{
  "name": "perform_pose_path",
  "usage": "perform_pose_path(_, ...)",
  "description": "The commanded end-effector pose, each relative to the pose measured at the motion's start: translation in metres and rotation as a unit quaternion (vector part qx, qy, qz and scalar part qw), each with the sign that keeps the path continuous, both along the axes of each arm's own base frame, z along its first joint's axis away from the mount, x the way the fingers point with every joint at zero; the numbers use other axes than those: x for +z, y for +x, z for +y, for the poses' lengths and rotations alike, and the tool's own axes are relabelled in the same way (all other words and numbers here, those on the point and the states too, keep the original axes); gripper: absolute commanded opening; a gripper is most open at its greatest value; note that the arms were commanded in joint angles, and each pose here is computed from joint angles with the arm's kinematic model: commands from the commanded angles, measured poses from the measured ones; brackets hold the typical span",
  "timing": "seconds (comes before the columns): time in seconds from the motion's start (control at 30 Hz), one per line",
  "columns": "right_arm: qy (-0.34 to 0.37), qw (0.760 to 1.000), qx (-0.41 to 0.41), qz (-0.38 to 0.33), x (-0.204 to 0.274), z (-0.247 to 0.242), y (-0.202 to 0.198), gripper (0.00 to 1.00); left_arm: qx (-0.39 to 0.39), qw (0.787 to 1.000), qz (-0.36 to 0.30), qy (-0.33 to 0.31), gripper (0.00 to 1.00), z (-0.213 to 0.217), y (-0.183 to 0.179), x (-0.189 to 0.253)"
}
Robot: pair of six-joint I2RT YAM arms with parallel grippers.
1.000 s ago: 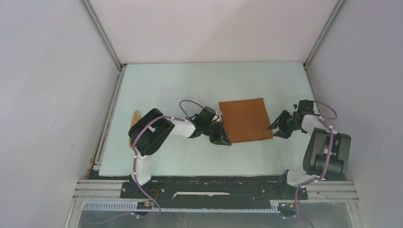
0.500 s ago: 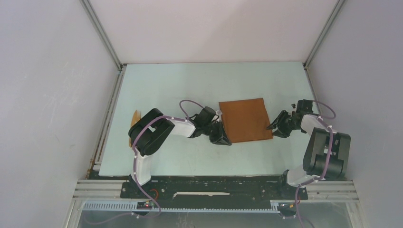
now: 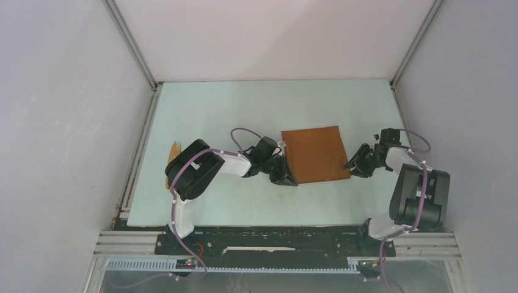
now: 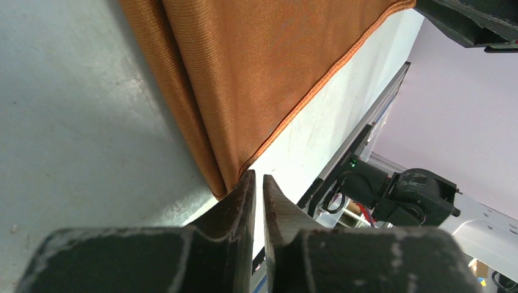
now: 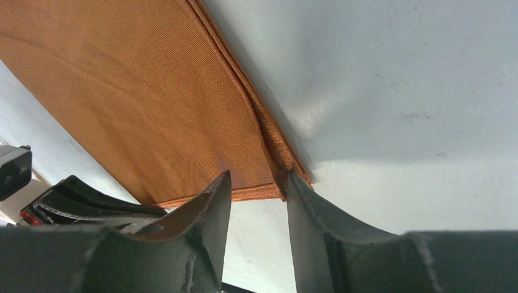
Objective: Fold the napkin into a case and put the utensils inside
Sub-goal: Pick up the top corner of the square-folded napkin from the center of the board.
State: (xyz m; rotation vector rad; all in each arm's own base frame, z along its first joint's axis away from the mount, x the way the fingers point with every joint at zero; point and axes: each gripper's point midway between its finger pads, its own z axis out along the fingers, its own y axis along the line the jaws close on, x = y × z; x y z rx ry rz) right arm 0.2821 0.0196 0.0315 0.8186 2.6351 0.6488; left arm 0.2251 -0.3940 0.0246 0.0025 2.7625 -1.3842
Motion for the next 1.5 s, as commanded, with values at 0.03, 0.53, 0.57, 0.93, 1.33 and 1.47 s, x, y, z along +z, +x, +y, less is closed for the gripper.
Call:
perform_pose_path(0.03,-0.030,1.000,-0.001,-0.003,0.003,-0.006,-0.003,0.45,0.005,1.000,-0.017,-0.012,0.15,0.001,0.005,0.011)
perform_pose_path(0.53,-0.029,1.000,0.001,0.000,0.000,-0.004,-0.006,0.32,0.004,1.000,-0.019,-0.014,0.15,0.000,0.006,0.012)
perform_pose_path(0.57,-0.029,1.000,0.001,-0.001,0.001,-0.004,-0.005,0.29,0.004,1.000,-0.018,-0.014,0.14,0.000,0.006,0.012)
perform_pose_path(0.93,-0.026,1.000,0.005,-0.016,0.006,-0.003,0.000,0.00,-0.003,0.997,-0.068,-0.036,0.35,0.004,0.009,0.061)
perform_pose_path(1.33,-0.019,0.999,0.016,-0.027,0.010,0.003,0.004,0.00,0.012,0.998,-0.046,-0.037,0.10,0.000,0.022,0.050)
perform_pose_path(1.47,-0.020,0.999,0.019,-0.034,0.014,0.004,0.008,0.00,0.014,0.999,-0.037,-0.025,0.07,0.001,0.022,0.032)
